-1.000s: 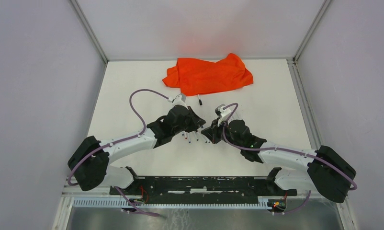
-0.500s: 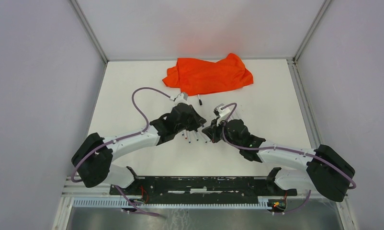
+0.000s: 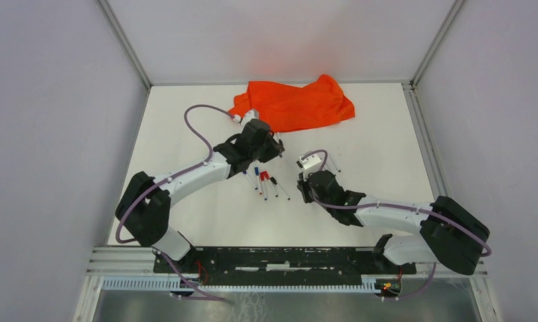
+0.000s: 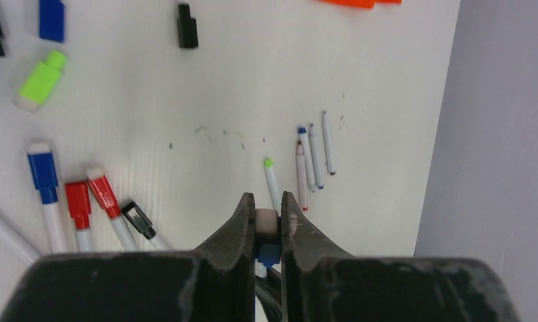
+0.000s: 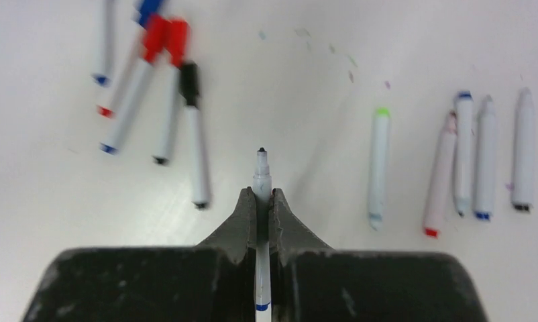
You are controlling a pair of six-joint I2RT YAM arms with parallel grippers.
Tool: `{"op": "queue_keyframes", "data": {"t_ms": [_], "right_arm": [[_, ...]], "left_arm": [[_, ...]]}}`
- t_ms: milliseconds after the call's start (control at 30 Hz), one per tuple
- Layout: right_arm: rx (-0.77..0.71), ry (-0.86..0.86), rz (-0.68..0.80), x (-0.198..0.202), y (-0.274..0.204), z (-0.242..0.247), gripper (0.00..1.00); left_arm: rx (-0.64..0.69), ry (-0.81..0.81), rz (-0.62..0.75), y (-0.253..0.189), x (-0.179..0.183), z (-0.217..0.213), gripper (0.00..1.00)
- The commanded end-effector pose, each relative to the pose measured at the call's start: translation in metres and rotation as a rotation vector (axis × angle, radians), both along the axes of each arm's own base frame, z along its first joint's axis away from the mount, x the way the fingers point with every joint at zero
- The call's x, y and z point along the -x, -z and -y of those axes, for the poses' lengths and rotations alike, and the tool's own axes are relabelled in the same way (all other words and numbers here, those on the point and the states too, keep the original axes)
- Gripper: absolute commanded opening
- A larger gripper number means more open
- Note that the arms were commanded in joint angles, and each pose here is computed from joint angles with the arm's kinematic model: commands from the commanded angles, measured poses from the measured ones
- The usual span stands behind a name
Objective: Open the pen caps
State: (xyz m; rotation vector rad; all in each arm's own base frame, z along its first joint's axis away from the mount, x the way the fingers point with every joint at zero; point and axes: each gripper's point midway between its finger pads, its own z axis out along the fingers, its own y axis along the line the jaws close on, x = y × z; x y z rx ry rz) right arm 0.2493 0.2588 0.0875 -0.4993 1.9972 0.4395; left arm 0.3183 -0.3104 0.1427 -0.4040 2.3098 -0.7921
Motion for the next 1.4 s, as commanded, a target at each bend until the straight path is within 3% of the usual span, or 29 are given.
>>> {"op": "queue_keyframes", "data": {"t_ms": [0, 200, 467, 633, 967, 1367], "right_arm": [[0.268, 0.094, -0.058, 0.009, 0.047, 0.053, 0.0], [0.264, 0.106, -0.047, 0.008, 0.044, 0.054, 0.0], [0.281, 0.108, -0.033, -0.006, 0.03, 0.042, 0.0], [0.296, 0.115, -0.034, -0.02, 0.027, 0.036, 0.0], [0.303, 0.12, -0.067, -0.045, 0.033, 0.035, 0.0], [0.303, 0.102, -0.119, -0.051, 0.056, 0.043, 0.05]], "left_arm": [[-0.031, -0.096, 0.057, -0.026, -0.032, -0.017, 0.02], [-0.072, -0.085, 0.044, -0.022, -0.036, -0.023, 0.02], [-0.366, -0.093, -0.061, 0.033, -0.036, -0.069, 0.02], [-0.482, -0.148, -0.106, 0.051, -0.041, -0.106, 0.02], [-0.566, -0.179, -0.154, 0.065, -0.056, -0.139, 0.08], [-0.586, -0.182, -0.199, 0.085, -0.066, -0.15, 0.22]]}}
